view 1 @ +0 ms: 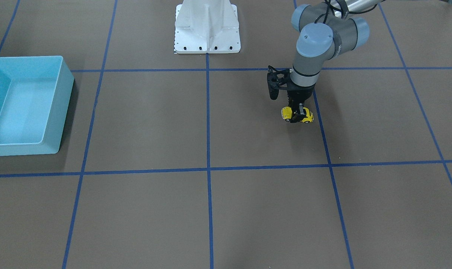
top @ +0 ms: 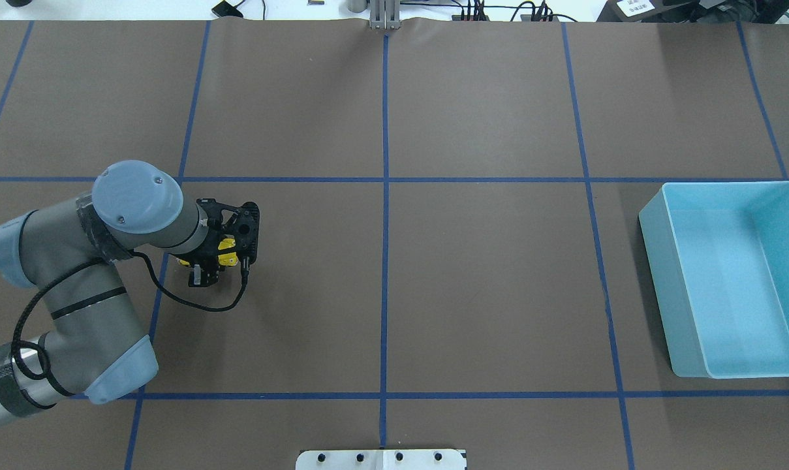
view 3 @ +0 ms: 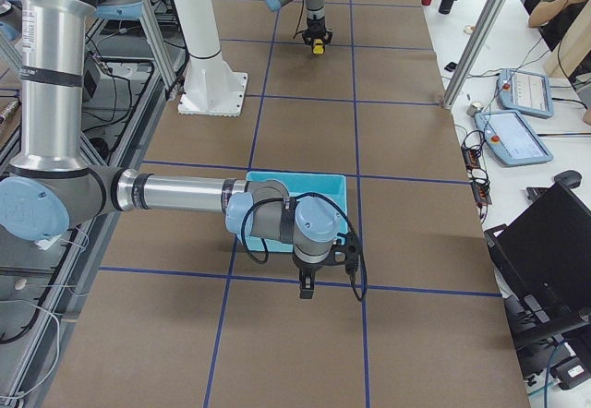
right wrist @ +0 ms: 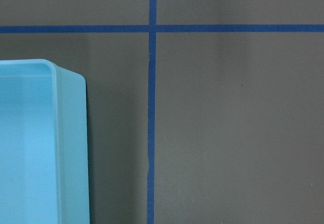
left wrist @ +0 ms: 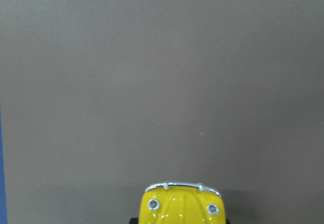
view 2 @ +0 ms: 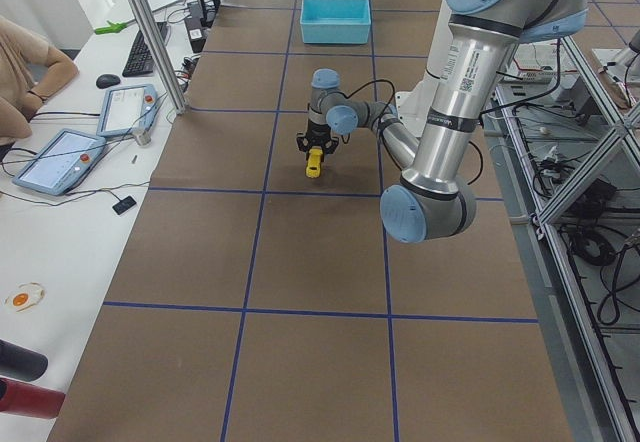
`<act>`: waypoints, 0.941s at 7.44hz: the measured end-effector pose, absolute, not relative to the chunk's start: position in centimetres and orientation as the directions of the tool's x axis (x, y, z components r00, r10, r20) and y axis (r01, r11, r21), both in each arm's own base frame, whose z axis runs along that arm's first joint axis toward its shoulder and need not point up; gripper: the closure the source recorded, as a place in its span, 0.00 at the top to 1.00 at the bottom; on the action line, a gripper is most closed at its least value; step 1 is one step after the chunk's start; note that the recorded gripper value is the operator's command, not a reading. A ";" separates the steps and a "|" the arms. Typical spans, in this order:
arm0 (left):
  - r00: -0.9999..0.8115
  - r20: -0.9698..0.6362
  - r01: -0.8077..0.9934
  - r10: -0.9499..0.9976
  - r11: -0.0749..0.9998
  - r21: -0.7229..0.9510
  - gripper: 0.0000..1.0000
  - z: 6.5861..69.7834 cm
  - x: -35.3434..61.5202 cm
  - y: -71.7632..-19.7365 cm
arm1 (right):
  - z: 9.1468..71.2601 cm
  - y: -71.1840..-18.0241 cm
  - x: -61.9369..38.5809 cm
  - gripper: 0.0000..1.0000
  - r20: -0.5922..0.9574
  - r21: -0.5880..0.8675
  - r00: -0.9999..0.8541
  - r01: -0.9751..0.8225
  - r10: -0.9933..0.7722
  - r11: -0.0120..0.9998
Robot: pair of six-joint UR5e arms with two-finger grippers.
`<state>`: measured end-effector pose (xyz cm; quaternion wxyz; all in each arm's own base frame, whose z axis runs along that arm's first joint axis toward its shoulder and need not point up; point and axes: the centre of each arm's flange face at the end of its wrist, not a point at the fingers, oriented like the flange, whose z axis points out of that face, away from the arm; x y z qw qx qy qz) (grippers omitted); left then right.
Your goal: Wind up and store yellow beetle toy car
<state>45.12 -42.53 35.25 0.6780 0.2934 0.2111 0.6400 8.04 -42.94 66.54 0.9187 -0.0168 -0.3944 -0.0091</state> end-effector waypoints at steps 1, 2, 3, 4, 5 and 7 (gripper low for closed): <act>0.077 0.074 -0.741 0.994 0.007 0.672 0.09 35.7 45.5 -42.4 | 66.6 -42.9 8.0 1.00 0.725 -0.024 0.689 0.030 -0.003 0.999; 0.058 0.053 -0.733 0.997 0.006 0.680 0.09 35.9 45.9 -42.2 | 66.6 -42.9 8.0 1.00 0.725 -0.024 0.689 0.030 -0.003 0.999; 0.044 0.040 -0.727 0.998 0.004 0.686 0.09 36.1 46.2 -42.1 | 66.6 -42.9 8.0 1.00 0.725 -0.024 0.689 0.030 -0.003 0.999; 0.037 0.037 -0.726 0.999 0.001 0.688 0.09 36.3 46.4 -42.1 | 66.6 -42.9 8.0 1.00 0.725 -0.024 0.689 0.030 -0.003 0.999; 0.034 0.039 -0.724 0.999 -0.002 0.690 0.09 36.3 46.5 -42.1 | 66.5 -42.9 8.0 1.00 0.725 -0.024 0.689 0.030 -0.003 0.999; 0.034 0.044 -0.720 0.998 -0.006 0.693 0.09 36.5 46.6 -42.2 | 66.5 -42.9 8.0 1.00 0.725 -0.024 0.689 0.030 -0.004 0.999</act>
